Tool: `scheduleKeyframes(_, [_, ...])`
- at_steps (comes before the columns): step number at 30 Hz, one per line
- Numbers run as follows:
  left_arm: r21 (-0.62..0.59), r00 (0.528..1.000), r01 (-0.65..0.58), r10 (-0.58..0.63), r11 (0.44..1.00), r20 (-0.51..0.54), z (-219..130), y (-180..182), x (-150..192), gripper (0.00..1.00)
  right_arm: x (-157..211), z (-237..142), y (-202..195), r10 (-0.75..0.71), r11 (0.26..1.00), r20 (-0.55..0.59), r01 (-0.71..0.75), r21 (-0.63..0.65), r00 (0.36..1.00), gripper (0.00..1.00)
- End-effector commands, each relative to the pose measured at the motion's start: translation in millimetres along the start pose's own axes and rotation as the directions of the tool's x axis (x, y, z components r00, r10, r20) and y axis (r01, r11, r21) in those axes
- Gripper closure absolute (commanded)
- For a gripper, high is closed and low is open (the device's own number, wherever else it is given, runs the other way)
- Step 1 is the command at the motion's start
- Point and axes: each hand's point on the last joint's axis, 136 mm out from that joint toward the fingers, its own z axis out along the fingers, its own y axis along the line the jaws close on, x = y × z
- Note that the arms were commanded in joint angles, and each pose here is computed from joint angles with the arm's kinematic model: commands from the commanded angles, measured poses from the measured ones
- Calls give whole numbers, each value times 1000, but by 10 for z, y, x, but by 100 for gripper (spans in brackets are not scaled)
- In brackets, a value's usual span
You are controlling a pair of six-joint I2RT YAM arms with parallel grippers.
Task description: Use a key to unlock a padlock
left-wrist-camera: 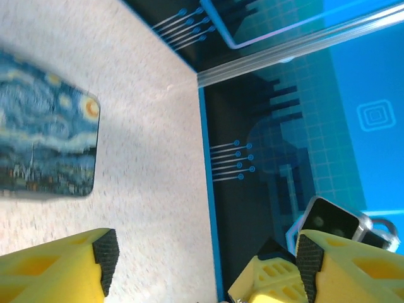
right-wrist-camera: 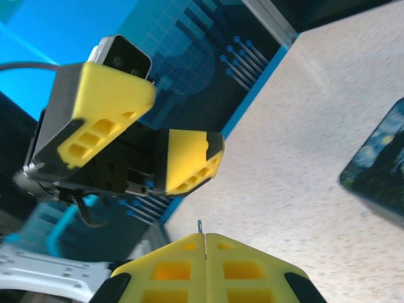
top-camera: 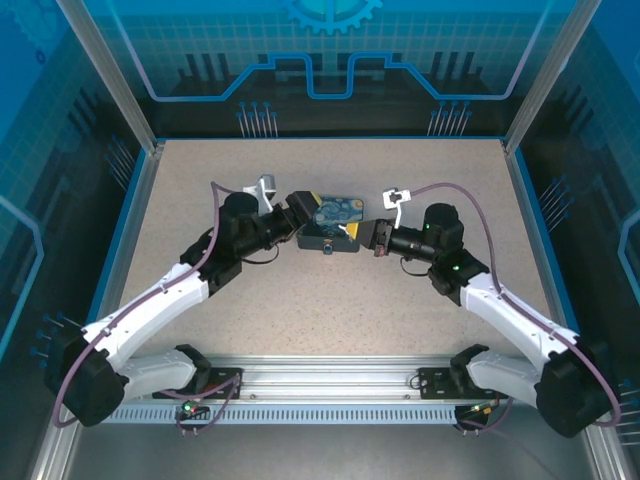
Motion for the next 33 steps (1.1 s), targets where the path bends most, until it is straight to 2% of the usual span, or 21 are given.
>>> scheduleKeyframes(1, [-130,977,181,-193,975,-86,19,187,161,28,8,-66,-103,-206,963,-16,205,174,979,100])
scheduleKeyframes(5, [-204,925,348,-371,915,-85,117,282,215,33,-71,-132,-83,-377,885,-2,361,293,926,100])
scheduleKeyframes(8, [-221,905,388,-415,895,-94,174,242,228,38,-113,-140,-9,-463,835,-32,448,321,886,100])
scheduleKeyframes(12, [-237,896,406,-435,883,-85,200,186,214,45,-155,-124,97,-545,777,-60,531,337,836,100])
scheduleKeyframes(16, [-238,891,413,-444,879,-93,239,137,245,48,-137,-44,140,-597,730,-103,591,342,796,100])
scheduleKeyframes(21, [-238,886,416,-450,878,-112,300,80,314,50,-53,84,108,-610,713,-139,617,333,780,100])
scheduleKeyframes(23, [-240,885,414,-450,878,-118,321,61,339,50,-130,131,200,-625,707,-125,627,326,770,100])
scheduleKeyframes(33, [-243,888,405,-442,881,-125,346,54,364,60,-107,252,188,-668,646,-186,686,334,720,100])
